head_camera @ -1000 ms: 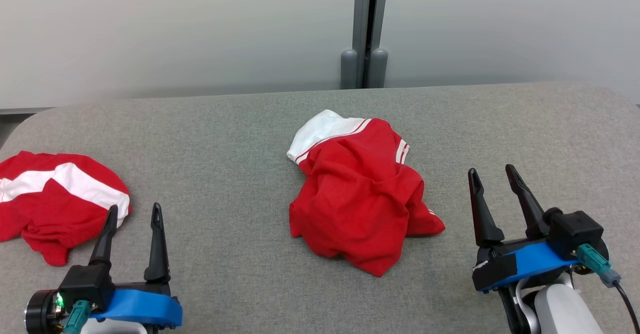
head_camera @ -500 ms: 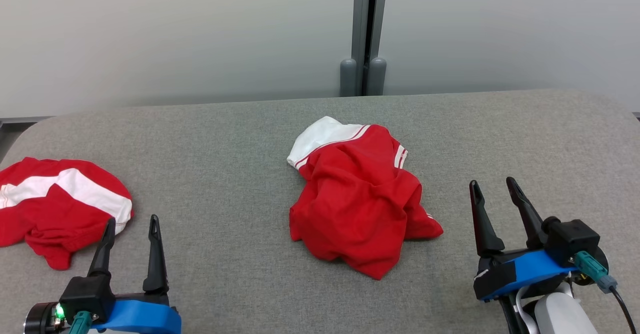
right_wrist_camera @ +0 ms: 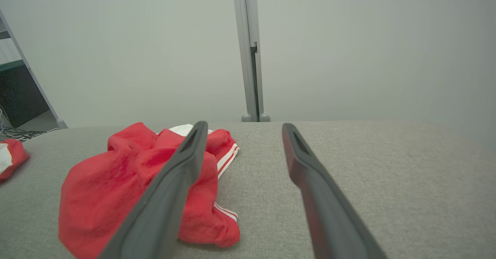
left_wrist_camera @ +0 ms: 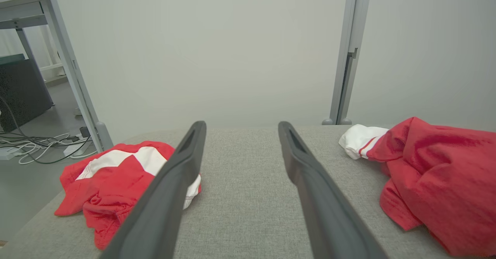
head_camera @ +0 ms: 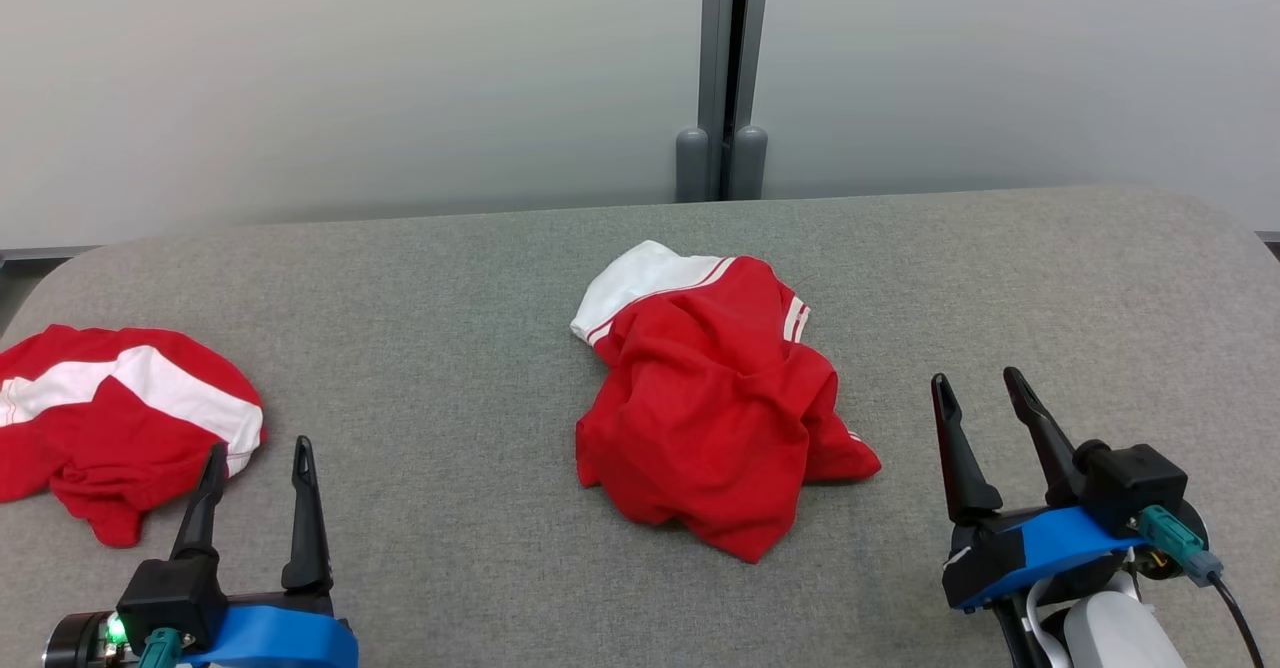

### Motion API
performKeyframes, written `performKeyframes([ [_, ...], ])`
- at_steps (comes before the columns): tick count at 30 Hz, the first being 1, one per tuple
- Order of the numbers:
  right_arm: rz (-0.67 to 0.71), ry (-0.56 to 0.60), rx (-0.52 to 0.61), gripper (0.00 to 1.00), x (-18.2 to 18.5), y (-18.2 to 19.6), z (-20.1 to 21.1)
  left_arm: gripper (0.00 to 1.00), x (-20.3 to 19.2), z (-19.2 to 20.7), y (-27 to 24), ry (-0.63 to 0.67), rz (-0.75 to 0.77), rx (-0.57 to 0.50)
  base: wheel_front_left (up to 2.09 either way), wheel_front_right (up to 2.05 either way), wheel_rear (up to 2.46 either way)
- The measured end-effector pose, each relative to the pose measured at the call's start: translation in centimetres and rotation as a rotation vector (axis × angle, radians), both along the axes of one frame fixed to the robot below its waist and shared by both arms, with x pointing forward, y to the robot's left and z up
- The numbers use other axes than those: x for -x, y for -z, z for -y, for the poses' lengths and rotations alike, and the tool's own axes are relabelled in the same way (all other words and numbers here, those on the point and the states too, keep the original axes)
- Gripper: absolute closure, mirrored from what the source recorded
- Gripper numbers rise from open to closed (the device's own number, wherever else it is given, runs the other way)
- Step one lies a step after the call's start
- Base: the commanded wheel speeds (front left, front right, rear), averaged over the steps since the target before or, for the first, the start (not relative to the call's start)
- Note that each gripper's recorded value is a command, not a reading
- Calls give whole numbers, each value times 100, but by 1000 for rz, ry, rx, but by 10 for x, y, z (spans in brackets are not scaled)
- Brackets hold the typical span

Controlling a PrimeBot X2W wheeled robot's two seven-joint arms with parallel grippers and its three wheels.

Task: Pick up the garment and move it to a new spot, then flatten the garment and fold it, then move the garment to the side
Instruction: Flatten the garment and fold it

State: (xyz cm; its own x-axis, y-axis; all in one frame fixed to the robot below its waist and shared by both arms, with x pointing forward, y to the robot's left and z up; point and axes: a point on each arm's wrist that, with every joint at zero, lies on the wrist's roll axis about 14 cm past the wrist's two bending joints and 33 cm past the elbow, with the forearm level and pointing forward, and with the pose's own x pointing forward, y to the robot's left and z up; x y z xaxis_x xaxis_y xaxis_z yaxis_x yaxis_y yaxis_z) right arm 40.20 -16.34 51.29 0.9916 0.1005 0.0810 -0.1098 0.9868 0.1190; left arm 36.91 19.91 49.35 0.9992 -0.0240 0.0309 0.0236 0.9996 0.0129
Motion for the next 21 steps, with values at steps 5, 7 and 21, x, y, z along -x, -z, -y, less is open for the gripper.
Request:
performKeyframes([
  [5,-5,0,0,0,0,2,0,0,0,1,2,5,-5,-1,0,0,0],
  [7,-7,0,0,0,0,2,0,0,0,0,2,3,-5,-1,0,0,0],
  [21,48,-38,60,0,-29,-24,-12,0,-5,-2,2,-3,-5,-1,0,0,0],
])
